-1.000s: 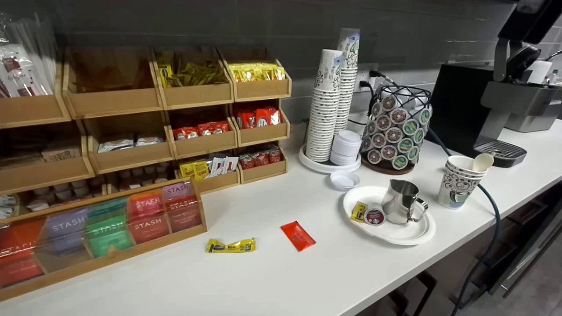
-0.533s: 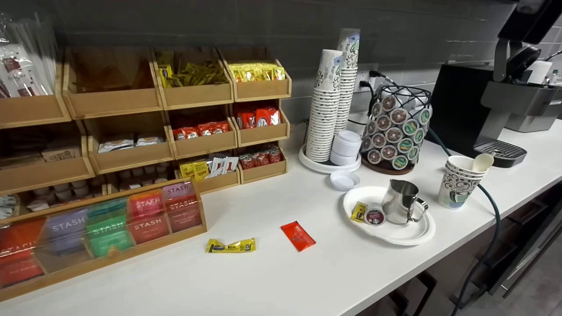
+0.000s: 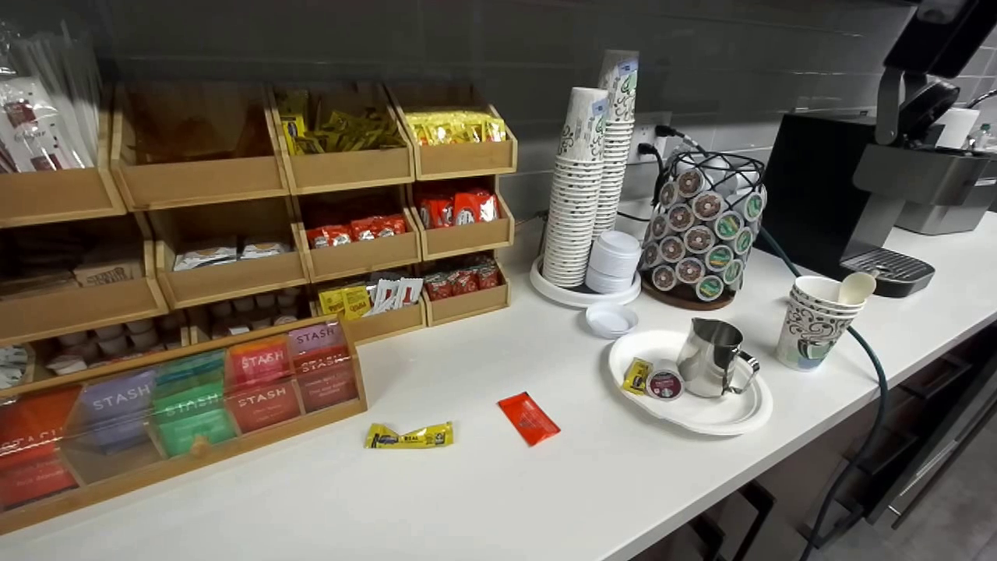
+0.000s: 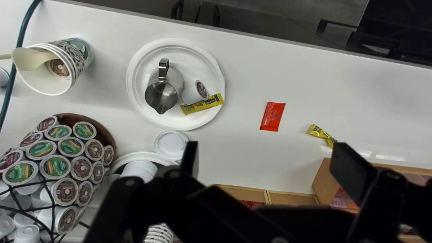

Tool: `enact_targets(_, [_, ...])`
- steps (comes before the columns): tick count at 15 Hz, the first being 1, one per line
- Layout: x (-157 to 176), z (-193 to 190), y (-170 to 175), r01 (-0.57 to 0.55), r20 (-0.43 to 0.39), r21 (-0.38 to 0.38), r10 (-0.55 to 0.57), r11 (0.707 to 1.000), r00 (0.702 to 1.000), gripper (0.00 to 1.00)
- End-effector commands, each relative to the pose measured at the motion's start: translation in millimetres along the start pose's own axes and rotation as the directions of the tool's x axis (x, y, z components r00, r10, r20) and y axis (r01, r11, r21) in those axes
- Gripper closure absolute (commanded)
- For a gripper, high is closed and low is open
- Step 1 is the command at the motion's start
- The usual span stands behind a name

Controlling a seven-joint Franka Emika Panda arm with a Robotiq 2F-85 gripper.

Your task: Pick up one plastic spoon from the stacked cup and put it in the silver milk jug

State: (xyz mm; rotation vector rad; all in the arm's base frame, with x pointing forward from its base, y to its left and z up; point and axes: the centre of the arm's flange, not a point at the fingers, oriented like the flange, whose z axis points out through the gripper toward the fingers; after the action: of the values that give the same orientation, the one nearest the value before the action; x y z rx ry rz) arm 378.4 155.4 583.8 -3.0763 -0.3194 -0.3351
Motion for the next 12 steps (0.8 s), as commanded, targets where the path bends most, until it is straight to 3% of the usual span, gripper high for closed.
enact_targets(1, [0.0,0.0,0.0,0.0,0.0,0.0,0.0,1.0,1.0,0.0])
enact_targets(12, [1.5,0.3,3.3,-0.006,0.006,0.016,0.006,1.0,1.0,0.0])
